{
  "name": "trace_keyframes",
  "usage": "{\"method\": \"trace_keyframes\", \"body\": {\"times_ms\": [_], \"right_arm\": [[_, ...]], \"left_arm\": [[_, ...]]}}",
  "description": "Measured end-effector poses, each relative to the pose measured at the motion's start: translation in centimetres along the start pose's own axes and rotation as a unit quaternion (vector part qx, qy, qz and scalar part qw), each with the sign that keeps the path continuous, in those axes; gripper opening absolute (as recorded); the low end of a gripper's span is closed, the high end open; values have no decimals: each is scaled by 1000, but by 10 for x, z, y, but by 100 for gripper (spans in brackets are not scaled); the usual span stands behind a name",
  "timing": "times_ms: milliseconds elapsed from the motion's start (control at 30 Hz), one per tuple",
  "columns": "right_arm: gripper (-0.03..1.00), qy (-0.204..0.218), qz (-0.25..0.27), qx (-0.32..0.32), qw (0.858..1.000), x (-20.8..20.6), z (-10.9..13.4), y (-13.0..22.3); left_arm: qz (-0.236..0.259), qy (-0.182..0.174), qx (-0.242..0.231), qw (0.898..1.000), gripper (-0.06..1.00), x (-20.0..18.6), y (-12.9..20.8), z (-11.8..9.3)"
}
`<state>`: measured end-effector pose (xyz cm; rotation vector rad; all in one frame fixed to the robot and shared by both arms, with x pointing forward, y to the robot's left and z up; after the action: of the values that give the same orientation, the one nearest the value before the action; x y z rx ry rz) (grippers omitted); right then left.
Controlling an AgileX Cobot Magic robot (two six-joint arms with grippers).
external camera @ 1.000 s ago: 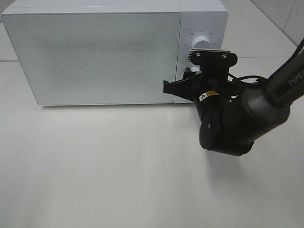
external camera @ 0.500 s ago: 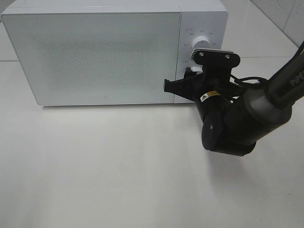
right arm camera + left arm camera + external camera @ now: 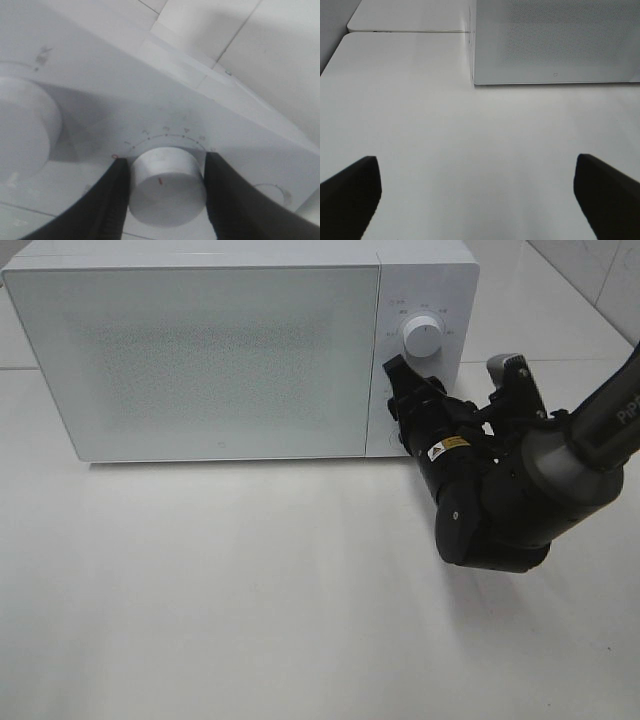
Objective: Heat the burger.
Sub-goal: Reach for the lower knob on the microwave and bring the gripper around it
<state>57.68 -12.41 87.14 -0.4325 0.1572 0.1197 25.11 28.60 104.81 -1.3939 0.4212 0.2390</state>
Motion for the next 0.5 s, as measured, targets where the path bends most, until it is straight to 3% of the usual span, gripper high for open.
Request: {"method": "trace_keyframes", "body": {"times_ms": [67,100,167,200,233,267,300,367,400,500], "right_arm": [[41,-3,0,94,996,0,-1,0],[41,-3,0,94,996,0,-1,0],[41,-3,1,188,982,0,-1,1],[41,-3,1,188,982,0,-1,1],[41,-3,1,243,970,0,-1,1],[41,-3,1,243,970,0,-1,1],[41,-2,2,293,956,0,-1,1],[41,-2,2,317,949,0,-1,1],[41,-1,2,351,937,0,-1,1],[41,-2,2,374,927,0,-1,1]], "left_arm": [[0,0,0,1000,99,0,0,0],[0,0,0,1000,99,0,0,0],[0,0,0,1000,99,0,0,0],[0,0,0,1000,99,0,0,0],[0,0,0,1000,99,0,0,0],[0,0,0,1000,99,0,0,0],[0,0,0,1000,99,0,0,0],[0,0,0,1000,99,0,0,0],[0,0,0,1000,99,0,0,0],[0,0,0,1000,99,0,0,0]]}}
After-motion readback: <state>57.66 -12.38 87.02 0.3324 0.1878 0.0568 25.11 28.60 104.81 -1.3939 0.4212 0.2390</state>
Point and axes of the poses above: a point on each arm's last joint axis where the gripper is mounted, x pointing out along that axis toward the gripper, z along the wrist's bending axis when the last joint is at zero, y = z × x, the point moved 2 cm from there along x, pointing out along that axis toward the gripper, and after that the axes turned 9 degrees about x, right-handed, at the moved point
